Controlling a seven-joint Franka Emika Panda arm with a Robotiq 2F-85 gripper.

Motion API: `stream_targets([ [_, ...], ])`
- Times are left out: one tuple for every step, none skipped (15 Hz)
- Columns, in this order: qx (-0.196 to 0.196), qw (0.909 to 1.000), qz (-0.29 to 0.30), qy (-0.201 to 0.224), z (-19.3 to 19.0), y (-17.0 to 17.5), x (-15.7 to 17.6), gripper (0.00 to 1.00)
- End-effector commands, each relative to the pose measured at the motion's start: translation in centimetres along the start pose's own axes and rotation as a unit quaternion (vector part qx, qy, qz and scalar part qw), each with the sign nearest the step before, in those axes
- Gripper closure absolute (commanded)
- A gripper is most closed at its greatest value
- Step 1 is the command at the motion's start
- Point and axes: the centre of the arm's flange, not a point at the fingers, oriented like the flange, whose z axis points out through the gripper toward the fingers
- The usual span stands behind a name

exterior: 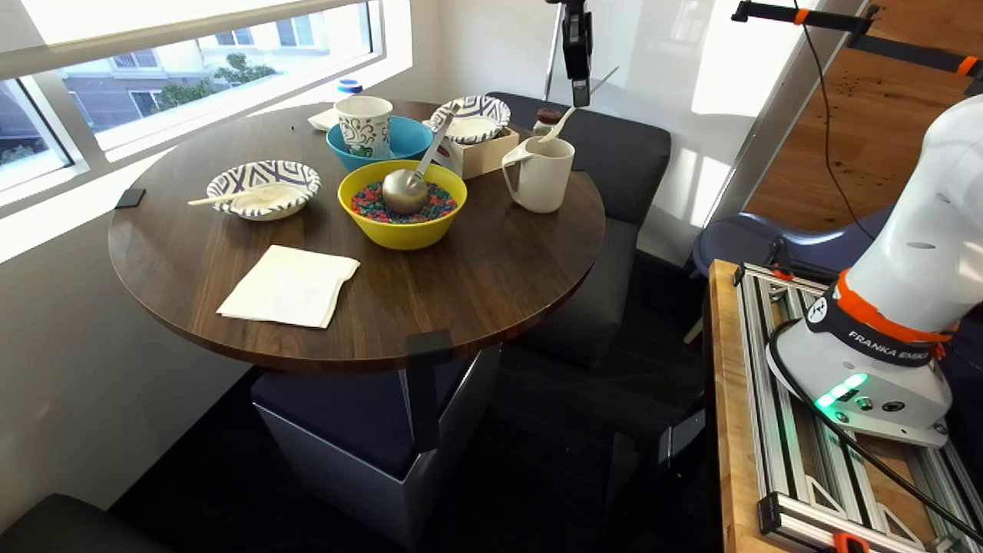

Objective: Remove the spoon from the white mug and put it on the napkin on the left

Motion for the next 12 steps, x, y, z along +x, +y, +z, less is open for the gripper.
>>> stream_targets([
  [-0.072, 0.9962, 0.030, 0.038, -3.4, -3.6, -3.1, 0.94],
  [-0.098, 0.9933, 0.026, 0.057, -4.4, -4.7, -3.3, 0.94],
  [-0.120, 0.9899, 0.016, 0.073, -5.2, -5.8, -3.3, 0.94],
  [-0.138, 0.9860, 0.005, 0.094, -5.8, -7.2, -2.9, 0.94],
  [-0.155, 0.9810, -0.005, 0.116, -6.2, -8.4, -2.4, 0.94],
  [-0.165, 0.9754, -0.012, 0.145, -6.4, -9.7, -1.8, 0.94],
  [-0.180, 0.9682, -0.020, 0.172, -6.5, -10.8, -1.0, 0.94],
  [-0.177, 0.9633, -0.023, 0.200, -6.4, -12.0, -0.1, 0.94],
  [-0.178, 0.9578, -0.028, 0.224, -6.2, -13.0, 0.6, 0.95],
  [-0.171, 0.9534, -0.032, 0.247, -5.8, -14.1, 1.3, 0.95],
  [-0.160, 0.9493, -0.042, 0.267, -5.4, -15.3, 1.9, 0.95],
  [-0.147, 0.9464, -0.052, 0.283, -5.0, -16.4, 2.4, 0.95],
])
